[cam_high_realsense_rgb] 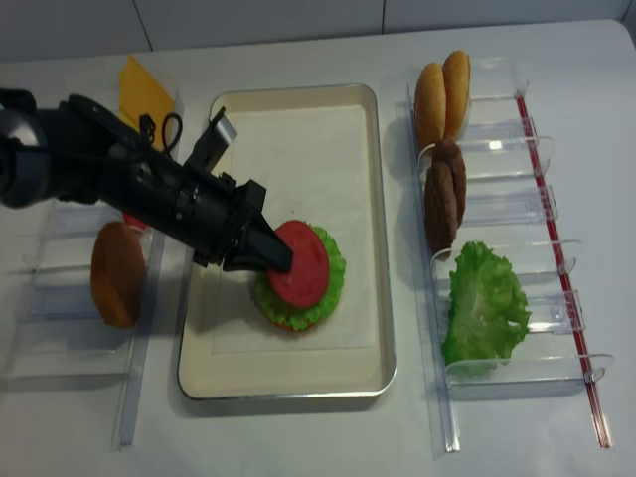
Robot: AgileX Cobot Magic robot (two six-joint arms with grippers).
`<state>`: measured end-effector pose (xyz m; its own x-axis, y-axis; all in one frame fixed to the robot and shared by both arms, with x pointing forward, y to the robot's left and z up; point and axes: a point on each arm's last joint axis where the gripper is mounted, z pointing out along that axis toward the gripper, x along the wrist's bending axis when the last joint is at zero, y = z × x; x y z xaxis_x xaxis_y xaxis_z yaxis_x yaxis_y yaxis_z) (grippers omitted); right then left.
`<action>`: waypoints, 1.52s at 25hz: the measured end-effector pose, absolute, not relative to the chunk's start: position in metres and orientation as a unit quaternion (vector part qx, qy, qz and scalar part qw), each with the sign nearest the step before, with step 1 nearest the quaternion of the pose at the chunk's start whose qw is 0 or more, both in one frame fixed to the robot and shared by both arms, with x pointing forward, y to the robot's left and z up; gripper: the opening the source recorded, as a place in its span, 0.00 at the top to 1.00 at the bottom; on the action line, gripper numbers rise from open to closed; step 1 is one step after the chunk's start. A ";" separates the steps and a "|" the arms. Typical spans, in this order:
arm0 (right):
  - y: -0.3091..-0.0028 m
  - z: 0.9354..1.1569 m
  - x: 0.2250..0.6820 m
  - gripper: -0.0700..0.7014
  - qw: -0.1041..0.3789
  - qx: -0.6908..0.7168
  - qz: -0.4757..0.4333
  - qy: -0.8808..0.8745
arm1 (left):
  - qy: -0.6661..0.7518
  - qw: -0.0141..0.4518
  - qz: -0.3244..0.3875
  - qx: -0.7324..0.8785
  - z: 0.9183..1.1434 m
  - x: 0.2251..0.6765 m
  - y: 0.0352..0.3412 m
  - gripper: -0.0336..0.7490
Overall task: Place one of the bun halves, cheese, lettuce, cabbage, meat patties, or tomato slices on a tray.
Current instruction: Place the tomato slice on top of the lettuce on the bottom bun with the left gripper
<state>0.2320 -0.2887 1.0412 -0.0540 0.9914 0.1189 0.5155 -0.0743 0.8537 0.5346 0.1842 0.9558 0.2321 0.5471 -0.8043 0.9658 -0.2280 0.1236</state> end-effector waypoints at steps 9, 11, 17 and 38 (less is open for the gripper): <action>-0.289 1.041 0.232 0.42 0.302 0.618 0.394 0.610 | 0.543 0.287 -0.322 0.720 0.950 0.532 0.188 0.86; -0.289 1.041 0.232 0.42 0.302 0.618 0.394 0.610 | 0.543 0.283 -0.322 0.722 0.950 0.531 0.188 0.80; -0.289 1.041 0.232 0.42 0.302 0.618 0.394 0.610 | 0.542 0.274 -0.321 0.727 0.949 0.530 0.190 0.63; -0.289 1.041 0.232 0.42 0.302 0.618 0.394 0.609 | 0.589 0.239 -0.284 0.718 0.972 0.554 0.193 0.59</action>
